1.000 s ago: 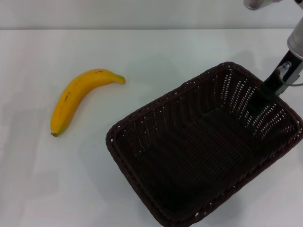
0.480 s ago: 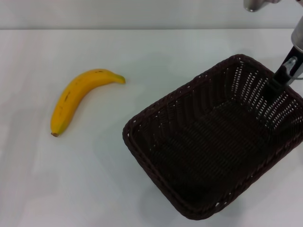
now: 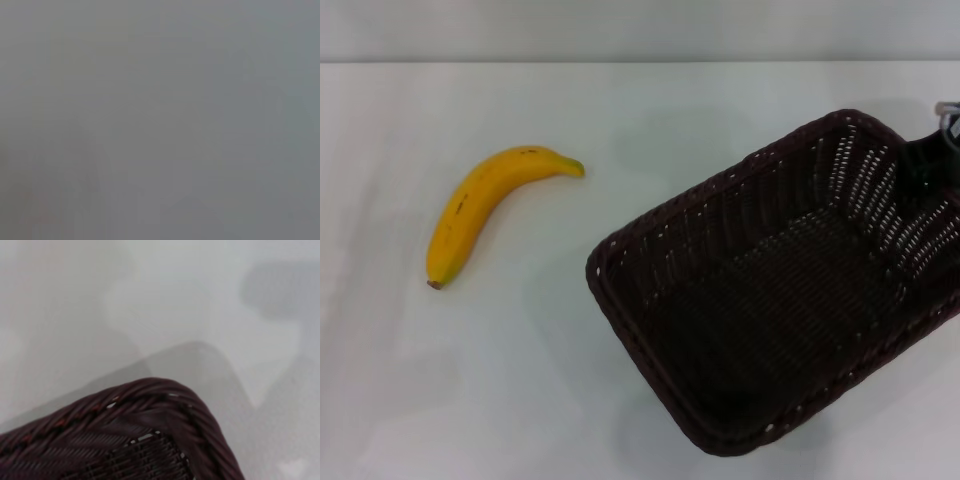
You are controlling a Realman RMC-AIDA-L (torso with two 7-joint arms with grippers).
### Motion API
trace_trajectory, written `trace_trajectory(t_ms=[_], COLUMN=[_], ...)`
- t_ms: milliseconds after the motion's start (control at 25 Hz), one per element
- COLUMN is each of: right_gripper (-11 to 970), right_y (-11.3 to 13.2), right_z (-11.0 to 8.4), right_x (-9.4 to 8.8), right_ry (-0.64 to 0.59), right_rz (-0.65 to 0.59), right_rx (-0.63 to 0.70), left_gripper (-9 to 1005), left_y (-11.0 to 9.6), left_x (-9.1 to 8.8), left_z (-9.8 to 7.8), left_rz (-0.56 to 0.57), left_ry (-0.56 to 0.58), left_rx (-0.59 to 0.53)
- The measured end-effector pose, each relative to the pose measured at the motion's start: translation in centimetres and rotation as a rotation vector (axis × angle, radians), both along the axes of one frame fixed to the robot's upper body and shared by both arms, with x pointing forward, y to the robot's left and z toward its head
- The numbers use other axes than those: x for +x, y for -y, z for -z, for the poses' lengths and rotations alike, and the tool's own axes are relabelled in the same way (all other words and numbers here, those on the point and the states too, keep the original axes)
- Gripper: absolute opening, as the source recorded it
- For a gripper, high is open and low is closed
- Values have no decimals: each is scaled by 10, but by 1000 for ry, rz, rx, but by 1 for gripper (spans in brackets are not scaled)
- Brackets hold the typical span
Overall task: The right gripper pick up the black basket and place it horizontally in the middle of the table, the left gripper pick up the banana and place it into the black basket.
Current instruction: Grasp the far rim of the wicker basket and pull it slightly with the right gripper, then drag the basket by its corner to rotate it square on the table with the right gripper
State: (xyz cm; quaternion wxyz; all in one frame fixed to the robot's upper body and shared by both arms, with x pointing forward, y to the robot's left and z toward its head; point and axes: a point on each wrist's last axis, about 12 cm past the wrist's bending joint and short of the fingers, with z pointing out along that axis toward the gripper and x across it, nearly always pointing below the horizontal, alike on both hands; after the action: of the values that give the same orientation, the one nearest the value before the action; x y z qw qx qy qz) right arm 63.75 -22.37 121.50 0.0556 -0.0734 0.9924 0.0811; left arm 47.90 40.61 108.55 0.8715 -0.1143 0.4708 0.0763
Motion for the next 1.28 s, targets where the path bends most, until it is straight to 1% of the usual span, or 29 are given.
trace_trajectory(t_ms=[120,280,440,520,840,1080,1160,1200,1280], right_gripper=[206,194,192,190,167,145,143,142,140], right_y=[8,14,13,10,9,2,1,-3,-6], right_z=[2,1,2,4,11,15,16,19,21], right_x=[-5,-7,-9,-10,-17,-24,-24,-26,-27], right_ry=[-23,-21,-17,-20,-22,5,4,-17,-26], right_rz=[123,241,303,309,322,259,256,226,209], right_rx=[51,89,152,166,130,75,77,93,104], left_gripper=[888,888,888,888,887,887,887,887,887], left_y=[-11,-21,-28,-29,-32,-31,-30,-30,-30], left_x=[-1,0,3,4,6,6,5,5,6], left_z=[-6,-12,-17,-19,-22,-22,-21,-21,-21], left_rz=[-62,-88,-109,-106,-94,-88,-88,-88,-87], left_ry=[26,48,69,74,82,88,88,88,86], left_rx=[5,11,-5,-11,-13,-19,-21,-22,-25])
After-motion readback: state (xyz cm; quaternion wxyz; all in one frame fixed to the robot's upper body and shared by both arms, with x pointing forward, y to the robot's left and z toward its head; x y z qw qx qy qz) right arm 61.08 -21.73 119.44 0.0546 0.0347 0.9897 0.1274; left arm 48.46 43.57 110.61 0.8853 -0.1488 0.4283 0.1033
